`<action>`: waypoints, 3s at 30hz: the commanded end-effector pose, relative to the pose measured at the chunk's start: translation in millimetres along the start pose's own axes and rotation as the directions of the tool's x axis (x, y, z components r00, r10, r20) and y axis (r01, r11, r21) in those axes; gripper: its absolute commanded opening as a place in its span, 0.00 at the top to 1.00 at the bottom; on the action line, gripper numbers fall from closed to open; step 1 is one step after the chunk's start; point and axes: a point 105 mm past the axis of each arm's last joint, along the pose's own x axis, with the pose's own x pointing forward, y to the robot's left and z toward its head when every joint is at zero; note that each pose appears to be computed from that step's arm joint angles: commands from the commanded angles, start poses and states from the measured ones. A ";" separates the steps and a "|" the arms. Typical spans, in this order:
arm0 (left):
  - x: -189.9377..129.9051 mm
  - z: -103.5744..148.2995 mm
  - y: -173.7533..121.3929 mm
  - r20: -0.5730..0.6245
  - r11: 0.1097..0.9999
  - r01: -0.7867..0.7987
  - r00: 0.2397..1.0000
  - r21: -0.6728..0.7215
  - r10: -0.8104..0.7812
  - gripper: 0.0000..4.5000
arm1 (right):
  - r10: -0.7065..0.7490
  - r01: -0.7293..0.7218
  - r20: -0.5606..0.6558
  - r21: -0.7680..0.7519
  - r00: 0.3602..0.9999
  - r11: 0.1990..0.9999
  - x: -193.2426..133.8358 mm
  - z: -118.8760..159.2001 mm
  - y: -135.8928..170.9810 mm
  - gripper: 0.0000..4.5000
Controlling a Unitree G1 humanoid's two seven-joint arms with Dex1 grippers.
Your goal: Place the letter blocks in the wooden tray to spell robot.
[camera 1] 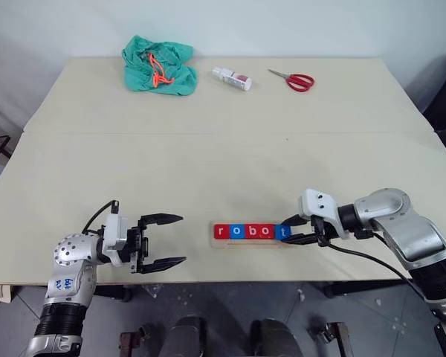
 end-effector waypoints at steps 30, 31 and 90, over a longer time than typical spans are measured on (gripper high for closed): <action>2.1 5.8 6.3 0.014 0.999 -0.001 1.000 0.035 0.001 0.00 | -0.203 0.200 0.057 0.056 0.978 0.978 -37.9 4.6 -12.0 0.22; 2.2 5.7 5.8 0.015 0.999 0.000 1.000 0.034 0.000 0.00 | -0.197 0.193 0.050 0.060 0.979 0.979 -37.4 2.7 -10.4 0.29; 1.0 5.0 0.4 0.013 0.999 -0.010 1.000 0.031 0.010 0.00 | -0.084 0.081 0.049 0.063 0.995 0.995 -6.5 4.1 -0.2 0.99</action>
